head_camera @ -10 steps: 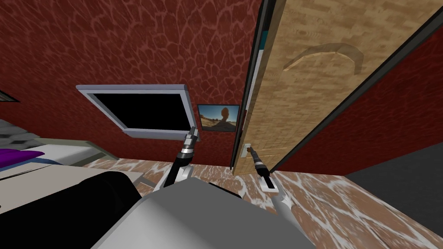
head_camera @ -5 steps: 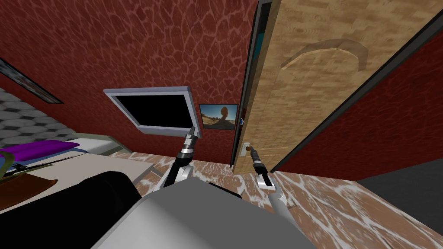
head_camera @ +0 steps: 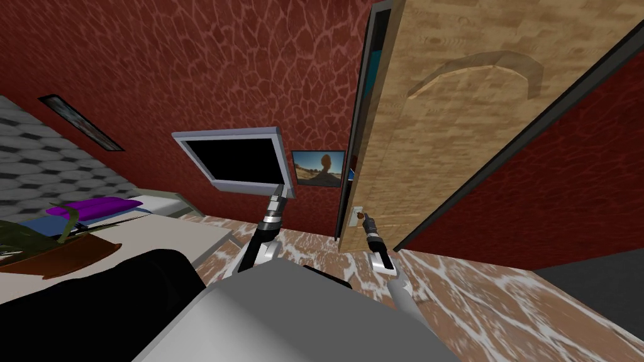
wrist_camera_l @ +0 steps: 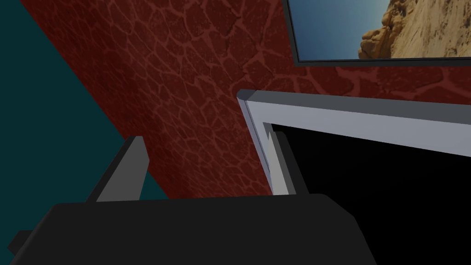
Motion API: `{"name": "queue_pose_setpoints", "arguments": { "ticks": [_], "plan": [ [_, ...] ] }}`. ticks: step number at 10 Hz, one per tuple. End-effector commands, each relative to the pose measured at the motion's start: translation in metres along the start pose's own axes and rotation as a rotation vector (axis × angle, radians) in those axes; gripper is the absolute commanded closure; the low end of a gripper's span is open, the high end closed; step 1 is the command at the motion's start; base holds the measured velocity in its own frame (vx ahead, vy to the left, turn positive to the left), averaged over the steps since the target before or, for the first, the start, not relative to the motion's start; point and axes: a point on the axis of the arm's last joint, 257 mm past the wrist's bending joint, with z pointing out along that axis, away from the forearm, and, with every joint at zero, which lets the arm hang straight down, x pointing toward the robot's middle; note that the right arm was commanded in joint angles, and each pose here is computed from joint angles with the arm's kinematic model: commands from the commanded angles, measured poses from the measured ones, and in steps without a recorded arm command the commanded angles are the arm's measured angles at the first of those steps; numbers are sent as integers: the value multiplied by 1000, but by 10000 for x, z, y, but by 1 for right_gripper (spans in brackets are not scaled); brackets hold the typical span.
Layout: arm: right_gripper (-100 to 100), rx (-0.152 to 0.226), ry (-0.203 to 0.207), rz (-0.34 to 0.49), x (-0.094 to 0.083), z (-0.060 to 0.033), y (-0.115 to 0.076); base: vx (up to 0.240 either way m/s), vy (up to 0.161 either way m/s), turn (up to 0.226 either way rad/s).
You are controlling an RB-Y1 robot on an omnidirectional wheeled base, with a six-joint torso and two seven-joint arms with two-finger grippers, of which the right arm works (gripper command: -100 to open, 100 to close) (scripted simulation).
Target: Pull the door open
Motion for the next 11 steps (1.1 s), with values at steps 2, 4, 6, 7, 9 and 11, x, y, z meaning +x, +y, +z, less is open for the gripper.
{"name": "queue_pose_setpoints", "arguments": {
  "ticks": [2, 4, 6, 7, 9, 11],
  "plan": [
    [100, -21, 11, 121, 187, 69, 82, -49, -55, 64],
    [100, -17, -7, 246, 210, 94, 68, -67, -69, 119],
    [100, -13, -25, 373, 236, 116, 50, -71, -80, 110],
    [-100, 18, -58, 381, 34, 60, -90, -44, -90, 59],
    [-100, 20, -67, 461, 33, 64, -98, -93, -52, 102],
    [-100, 23, -78, 555, 35, 69, -111, -93, -44, 121]
  ]
}}
